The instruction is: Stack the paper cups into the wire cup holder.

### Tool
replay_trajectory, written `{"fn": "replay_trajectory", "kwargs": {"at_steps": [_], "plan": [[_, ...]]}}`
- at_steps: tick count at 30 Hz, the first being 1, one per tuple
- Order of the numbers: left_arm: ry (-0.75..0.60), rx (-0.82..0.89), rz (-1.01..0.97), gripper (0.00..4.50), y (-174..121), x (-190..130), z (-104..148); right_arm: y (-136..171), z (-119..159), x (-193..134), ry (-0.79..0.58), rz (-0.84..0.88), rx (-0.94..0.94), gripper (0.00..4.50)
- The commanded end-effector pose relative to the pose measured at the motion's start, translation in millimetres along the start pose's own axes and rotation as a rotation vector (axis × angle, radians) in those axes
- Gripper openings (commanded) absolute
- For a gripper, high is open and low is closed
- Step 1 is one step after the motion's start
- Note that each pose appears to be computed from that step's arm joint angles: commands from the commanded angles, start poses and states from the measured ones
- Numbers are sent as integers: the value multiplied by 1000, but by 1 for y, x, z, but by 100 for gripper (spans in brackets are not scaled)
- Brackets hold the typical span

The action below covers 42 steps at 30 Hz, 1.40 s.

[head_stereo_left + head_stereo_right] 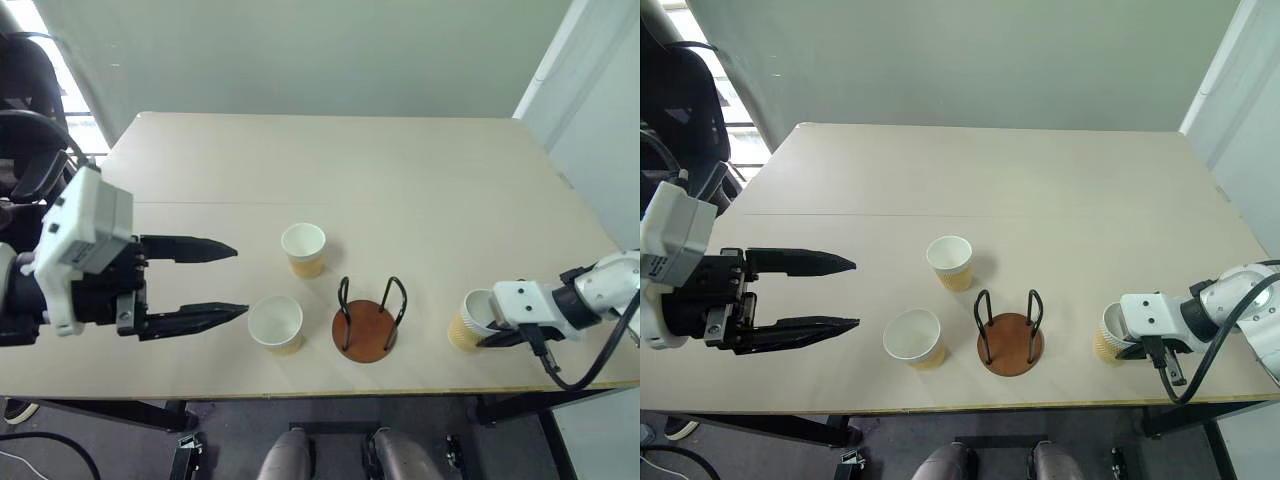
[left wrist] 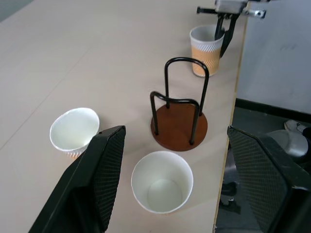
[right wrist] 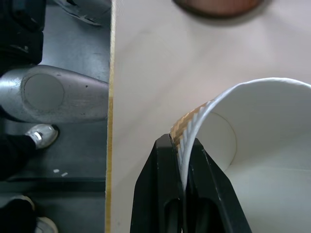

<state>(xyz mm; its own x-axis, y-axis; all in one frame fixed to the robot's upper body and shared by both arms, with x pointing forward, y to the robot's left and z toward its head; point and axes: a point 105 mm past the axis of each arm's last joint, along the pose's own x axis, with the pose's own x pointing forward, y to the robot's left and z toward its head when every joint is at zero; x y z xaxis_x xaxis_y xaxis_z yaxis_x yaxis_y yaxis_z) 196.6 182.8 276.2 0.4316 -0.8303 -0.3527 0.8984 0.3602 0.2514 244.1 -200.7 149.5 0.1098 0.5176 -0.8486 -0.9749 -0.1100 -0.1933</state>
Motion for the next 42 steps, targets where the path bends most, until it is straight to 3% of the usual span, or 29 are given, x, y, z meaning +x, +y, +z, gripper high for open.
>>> {"fn": "replay_trajectory", "kwargs": {"at_steps": [1,4,8,14,21,42], "plan": [[-10,41,32,358,2,-7,7,-18,42,-32,-145,-55,-103,1],[1,22,58,358,7,-11,1,-34,94,-64,-353,-113,-167,1],[3,18,60,358,6,-13,-1,-52,136,-93,-441,-186,-305,1],[18,10,88,358,10,-15,-7,-45,178,-73,-549,-54,-437,1],[22,13,105,358,6,-19,-6,-36,172,-26,-474,58,-475,1],[30,17,95,358,2,-17,-4,-36,145,-4,-335,82,-514,1]]}}
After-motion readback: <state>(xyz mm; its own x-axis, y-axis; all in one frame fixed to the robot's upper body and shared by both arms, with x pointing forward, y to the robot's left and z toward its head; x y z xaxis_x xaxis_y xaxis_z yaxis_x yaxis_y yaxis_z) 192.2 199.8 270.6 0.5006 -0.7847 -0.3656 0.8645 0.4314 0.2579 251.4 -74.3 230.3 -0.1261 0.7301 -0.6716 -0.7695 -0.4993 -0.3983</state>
